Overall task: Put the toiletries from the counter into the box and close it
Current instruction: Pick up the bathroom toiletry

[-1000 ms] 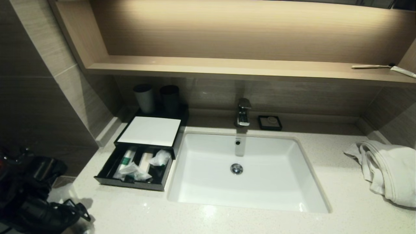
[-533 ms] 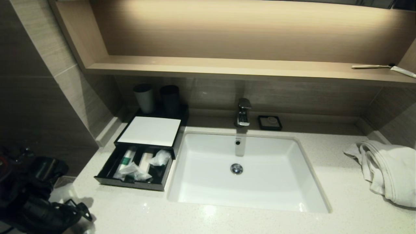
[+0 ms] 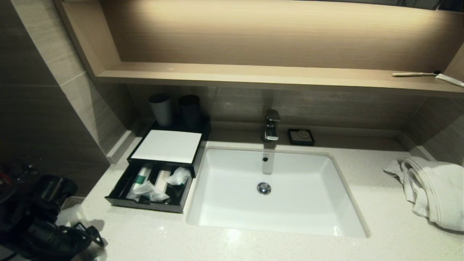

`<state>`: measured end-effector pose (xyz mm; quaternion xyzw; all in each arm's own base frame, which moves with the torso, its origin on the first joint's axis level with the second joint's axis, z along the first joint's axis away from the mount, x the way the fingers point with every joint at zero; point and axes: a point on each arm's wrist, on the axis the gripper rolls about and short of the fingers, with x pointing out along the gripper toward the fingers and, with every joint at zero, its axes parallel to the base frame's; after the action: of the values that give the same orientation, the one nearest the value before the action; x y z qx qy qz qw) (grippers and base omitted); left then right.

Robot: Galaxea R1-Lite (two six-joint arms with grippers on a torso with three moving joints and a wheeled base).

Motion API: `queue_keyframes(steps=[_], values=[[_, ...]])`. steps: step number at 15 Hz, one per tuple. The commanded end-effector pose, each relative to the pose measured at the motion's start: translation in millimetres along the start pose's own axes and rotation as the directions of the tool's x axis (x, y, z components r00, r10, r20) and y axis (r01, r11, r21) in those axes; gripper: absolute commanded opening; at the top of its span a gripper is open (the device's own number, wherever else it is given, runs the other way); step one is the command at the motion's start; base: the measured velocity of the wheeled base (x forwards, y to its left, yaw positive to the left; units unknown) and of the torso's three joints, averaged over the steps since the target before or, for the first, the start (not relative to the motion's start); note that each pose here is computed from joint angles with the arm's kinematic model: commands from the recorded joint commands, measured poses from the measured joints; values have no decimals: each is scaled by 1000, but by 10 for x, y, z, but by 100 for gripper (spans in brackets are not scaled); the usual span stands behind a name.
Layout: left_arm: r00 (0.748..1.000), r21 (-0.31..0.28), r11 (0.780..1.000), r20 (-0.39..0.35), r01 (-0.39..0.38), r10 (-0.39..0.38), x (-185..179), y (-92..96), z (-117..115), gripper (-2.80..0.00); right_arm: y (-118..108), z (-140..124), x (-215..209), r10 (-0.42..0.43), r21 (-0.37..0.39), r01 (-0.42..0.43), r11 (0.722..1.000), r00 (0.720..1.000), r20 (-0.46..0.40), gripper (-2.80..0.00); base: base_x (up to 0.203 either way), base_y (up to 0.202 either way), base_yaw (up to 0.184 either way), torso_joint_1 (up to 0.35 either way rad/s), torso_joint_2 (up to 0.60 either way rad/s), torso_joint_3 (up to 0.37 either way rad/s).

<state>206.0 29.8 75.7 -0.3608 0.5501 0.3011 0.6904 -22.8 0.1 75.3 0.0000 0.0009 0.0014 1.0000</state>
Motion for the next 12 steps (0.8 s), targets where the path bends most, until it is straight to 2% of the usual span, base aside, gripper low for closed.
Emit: queue_keyframes(steps=[1, 5, 6, 12], values=[[1000, -5, 1000, -4, -4, 4, 8, 2, 0, 0, 0, 0, 0, 0, 0, 0, 1000, 1000, 0, -280, 0, 0, 0, 0, 0, 0], [1000, -5, 1000, -13, -15, 14, 40, -4, 6, 0, 0, 0, 0, 0, 0, 0, 1000, 1000, 0, -280, 0, 0, 0, 0, 0, 0], [1000, -6, 1000, -16, -18, 18, 48, -1, 4, -280, 0, 0, 0, 0, 0, 0, 1000, 1000, 0, -280, 0, 0, 0, 0, 0, 0], [1000, -6, 1000, -18, -16, 16, 48, -2, 3, -280, 0, 0, 0, 0, 0, 0, 1000, 1000, 0, -280, 0, 0, 0, 0, 0, 0]])
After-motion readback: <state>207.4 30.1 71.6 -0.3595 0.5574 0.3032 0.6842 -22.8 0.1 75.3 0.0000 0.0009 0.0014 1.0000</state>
